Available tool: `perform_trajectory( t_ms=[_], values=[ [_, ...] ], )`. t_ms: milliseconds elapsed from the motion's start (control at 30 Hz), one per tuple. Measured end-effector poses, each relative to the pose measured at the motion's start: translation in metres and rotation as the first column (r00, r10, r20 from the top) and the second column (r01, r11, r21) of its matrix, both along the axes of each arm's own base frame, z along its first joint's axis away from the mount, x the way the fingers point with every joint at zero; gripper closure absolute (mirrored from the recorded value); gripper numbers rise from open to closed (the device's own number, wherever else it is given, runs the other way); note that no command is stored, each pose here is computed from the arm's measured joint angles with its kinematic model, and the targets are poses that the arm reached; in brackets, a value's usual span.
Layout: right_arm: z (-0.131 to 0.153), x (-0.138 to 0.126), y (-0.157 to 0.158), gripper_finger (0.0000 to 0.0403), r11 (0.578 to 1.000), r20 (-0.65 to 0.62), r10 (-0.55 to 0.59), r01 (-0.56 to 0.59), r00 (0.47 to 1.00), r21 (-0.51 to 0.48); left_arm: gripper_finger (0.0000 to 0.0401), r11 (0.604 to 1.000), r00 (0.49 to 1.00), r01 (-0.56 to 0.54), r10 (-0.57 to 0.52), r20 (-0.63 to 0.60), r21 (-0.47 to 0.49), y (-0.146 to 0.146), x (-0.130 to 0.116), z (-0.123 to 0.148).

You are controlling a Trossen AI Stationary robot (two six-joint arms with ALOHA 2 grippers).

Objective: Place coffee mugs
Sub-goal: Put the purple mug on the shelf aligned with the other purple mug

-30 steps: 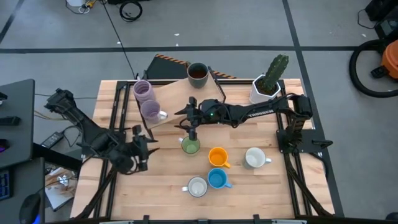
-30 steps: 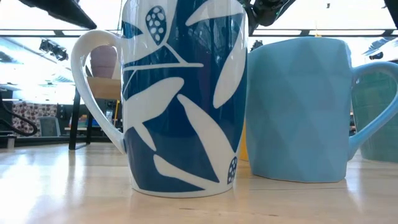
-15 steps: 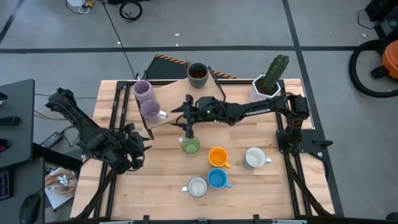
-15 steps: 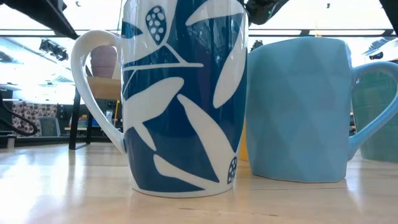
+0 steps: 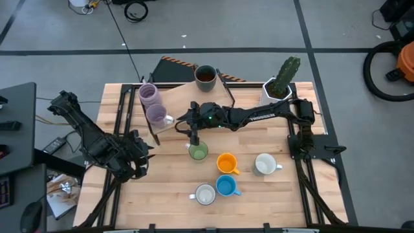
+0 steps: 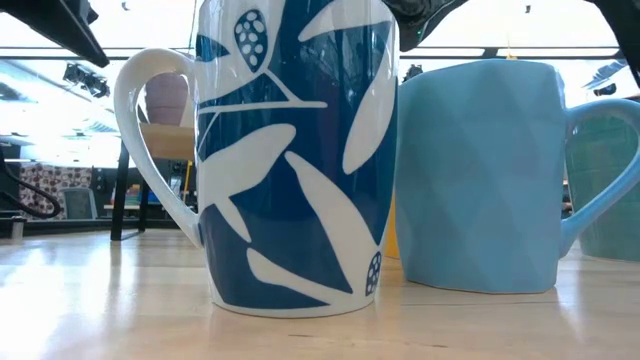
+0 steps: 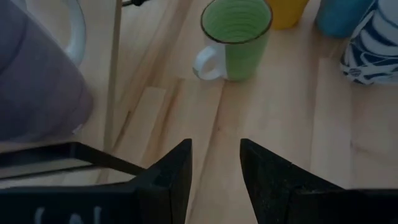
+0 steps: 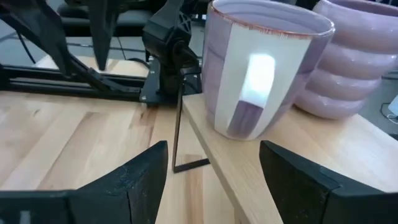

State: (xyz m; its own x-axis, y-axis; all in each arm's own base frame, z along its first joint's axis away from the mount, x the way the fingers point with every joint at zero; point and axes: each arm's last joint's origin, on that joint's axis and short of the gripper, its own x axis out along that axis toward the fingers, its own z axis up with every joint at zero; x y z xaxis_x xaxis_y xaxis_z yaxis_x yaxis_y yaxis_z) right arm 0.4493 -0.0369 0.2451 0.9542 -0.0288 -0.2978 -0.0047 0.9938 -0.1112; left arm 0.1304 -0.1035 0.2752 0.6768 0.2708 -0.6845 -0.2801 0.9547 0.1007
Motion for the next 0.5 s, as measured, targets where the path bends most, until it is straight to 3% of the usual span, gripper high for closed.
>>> perform_trajectory(
  t_ms=[200, 500],
  values=[
    [0.0030, 0.0007, -0.0007, 0.0143, 1.000, 0.032, -0.001, 0.002, 0.999, -0.011, 0.0260, 0.999, 0.999, -0.041, 0.042, -0.020, 0.031, 0.0025, -0.0086, -0.0024],
    [-0.0006, 0.0079, -0.0073, 0.0143, 0.999, 0.111, 0.014, -0.009, 0.994, -0.046, 0.0260, 0.989, 0.993, -0.109, 0.102, 0.063, 0.103, 0.0077, -0.0070, -0.0005]
  ],
)
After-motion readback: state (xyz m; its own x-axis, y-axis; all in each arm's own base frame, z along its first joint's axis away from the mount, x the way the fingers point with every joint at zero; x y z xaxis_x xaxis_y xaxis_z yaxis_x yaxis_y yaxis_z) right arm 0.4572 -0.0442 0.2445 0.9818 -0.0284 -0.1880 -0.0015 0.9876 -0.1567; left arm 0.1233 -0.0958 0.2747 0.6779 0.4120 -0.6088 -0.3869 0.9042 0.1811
